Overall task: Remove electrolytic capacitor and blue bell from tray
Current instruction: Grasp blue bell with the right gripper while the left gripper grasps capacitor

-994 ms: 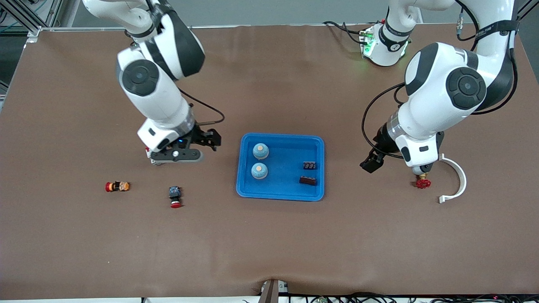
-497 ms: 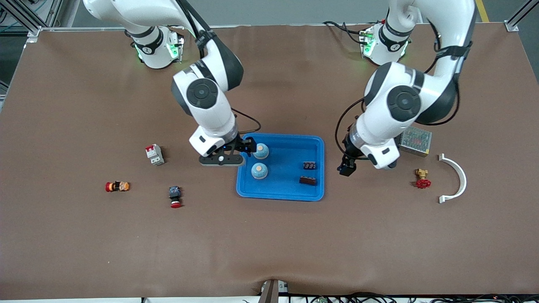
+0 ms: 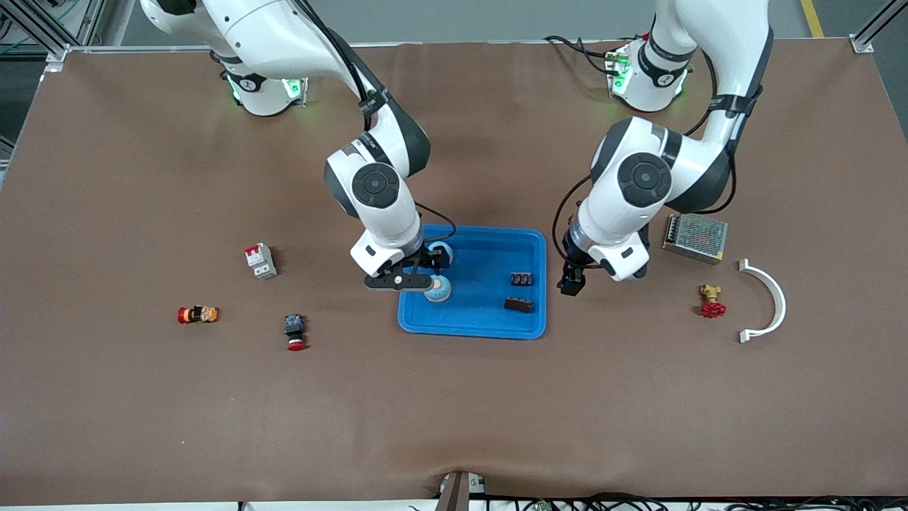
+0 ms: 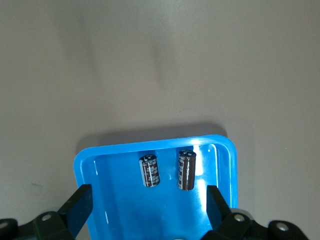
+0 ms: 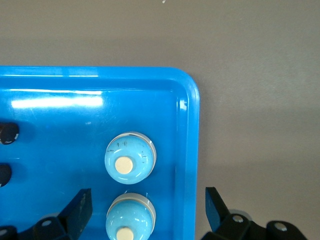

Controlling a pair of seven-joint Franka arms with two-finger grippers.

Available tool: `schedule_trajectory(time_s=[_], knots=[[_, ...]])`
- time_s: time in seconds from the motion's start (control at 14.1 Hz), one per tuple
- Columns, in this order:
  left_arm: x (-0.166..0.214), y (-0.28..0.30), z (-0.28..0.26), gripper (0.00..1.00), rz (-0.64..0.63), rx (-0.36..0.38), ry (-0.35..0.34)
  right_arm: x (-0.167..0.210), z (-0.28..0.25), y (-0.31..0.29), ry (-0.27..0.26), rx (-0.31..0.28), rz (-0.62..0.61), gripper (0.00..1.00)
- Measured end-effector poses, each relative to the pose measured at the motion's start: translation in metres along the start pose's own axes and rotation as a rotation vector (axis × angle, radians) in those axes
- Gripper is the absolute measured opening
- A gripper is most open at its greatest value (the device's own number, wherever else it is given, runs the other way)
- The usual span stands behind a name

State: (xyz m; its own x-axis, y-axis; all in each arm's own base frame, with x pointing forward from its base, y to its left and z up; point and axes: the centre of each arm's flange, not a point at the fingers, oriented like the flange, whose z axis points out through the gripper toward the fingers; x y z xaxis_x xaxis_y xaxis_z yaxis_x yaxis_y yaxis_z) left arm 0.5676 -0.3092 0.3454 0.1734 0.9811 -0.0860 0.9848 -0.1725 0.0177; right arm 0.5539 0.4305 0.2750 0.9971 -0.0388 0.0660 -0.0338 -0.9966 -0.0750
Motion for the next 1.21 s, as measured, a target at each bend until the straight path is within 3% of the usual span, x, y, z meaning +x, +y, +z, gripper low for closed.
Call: schedule_trajectory(time_s=[0.85, 1.21], knots=[[-0.070, -0.014, 0.096, 1.00, 0.039, 0.065, 0.056, -0.002, 0.033, -0.019, 0.019, 0.014, 0.010, 1.00], [-0.067, -0.013, 0.104, 1.00, 0.030, 0.065, 0.060, 0.000, 0.044, -0.029, 0.021, 0.015, 0.007, 1.00]])
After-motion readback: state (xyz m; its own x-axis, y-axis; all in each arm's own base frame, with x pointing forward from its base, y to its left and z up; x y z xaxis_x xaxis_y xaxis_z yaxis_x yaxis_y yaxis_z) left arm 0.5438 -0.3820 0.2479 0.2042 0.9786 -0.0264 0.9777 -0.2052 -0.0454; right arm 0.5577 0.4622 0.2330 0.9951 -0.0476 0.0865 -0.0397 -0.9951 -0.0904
